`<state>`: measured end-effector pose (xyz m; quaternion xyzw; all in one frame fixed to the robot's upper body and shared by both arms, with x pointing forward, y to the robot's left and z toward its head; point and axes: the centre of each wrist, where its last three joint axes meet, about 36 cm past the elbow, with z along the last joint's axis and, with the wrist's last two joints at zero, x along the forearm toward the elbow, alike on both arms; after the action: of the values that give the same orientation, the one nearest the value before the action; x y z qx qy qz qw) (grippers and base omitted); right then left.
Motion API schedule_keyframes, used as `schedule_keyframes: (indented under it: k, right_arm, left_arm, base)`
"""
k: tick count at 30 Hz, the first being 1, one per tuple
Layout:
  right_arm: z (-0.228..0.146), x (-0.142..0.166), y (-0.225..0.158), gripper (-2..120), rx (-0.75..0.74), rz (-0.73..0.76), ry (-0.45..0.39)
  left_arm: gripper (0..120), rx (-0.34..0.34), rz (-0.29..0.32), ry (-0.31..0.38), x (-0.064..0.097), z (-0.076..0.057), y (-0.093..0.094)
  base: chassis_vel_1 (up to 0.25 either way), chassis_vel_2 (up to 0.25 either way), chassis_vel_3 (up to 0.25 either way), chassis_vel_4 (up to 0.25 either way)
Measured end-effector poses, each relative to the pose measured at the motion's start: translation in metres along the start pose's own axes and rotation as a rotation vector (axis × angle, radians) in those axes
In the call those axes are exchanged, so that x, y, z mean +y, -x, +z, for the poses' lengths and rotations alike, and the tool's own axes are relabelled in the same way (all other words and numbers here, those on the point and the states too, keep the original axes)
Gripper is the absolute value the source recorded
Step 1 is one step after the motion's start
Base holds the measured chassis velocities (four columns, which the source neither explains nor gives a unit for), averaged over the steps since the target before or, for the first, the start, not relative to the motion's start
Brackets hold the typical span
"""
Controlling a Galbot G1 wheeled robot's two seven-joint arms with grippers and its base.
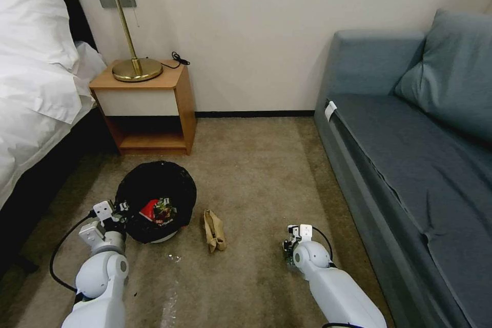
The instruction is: Pick up the trash bin, then pick up the garbage on the floor and place it into the trash bin.
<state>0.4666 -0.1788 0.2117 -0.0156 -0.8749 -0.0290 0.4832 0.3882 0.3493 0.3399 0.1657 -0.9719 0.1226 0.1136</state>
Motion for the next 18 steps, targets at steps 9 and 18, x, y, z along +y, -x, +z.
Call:
schedule_keyframes:
  k: [9, 18]
  right_arm:
    - [-0.003, 0.015, -0.008, 25, -0.136, -0.011, -0.016]
    - [-0.076, 0.118, -0.068, 25, -0.712, -0.152, -0.165]
  left_arm:
    - [4, 0.006, 0.003, 0.0, -0.001, 0.002, -0.001]
    - [4, 0.018, 0.015, -0.004, -0.011, 0.007, 0.003]
  base:
    - [0.0, 0.0, 0.0, 0.0]
    - [0.0, 0.0, 0.0, 0.0]
